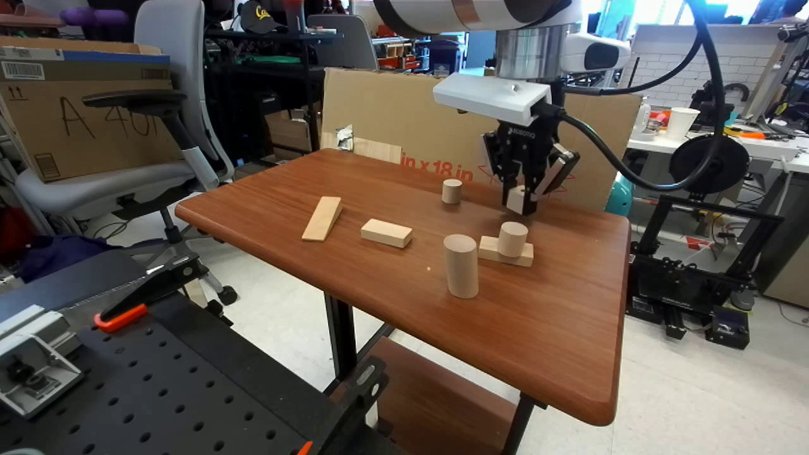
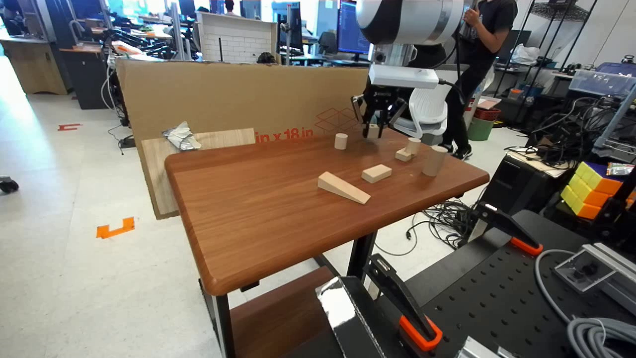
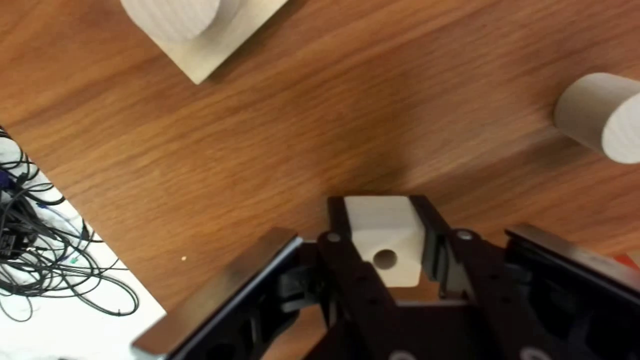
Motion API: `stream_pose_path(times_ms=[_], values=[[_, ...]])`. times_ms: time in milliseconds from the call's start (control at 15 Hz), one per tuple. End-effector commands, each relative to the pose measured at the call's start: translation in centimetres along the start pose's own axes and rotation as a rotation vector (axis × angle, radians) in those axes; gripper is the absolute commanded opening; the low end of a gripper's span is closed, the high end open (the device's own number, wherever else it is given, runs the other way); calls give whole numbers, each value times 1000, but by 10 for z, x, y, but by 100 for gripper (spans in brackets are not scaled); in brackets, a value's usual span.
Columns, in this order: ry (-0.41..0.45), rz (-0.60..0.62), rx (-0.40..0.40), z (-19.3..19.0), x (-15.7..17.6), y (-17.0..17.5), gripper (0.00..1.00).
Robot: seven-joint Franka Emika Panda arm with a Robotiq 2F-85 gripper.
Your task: Move the wooden cube forwards then backwards
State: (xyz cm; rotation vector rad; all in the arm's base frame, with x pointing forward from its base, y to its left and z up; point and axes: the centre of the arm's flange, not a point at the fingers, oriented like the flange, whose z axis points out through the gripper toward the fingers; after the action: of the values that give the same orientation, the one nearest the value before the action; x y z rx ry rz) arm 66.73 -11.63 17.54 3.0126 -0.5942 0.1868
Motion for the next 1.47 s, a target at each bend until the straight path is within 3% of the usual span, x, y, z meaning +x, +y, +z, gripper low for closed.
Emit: stream_pose_path(times_ms=[0,333,800,1400], values=[[-6,42,32,-37,3,8,9],[-32,111,11,-63,-1,50,9],[-68,186,-52,-39,-19,122,9],[-144,219,-61,5,-35,141,9]])
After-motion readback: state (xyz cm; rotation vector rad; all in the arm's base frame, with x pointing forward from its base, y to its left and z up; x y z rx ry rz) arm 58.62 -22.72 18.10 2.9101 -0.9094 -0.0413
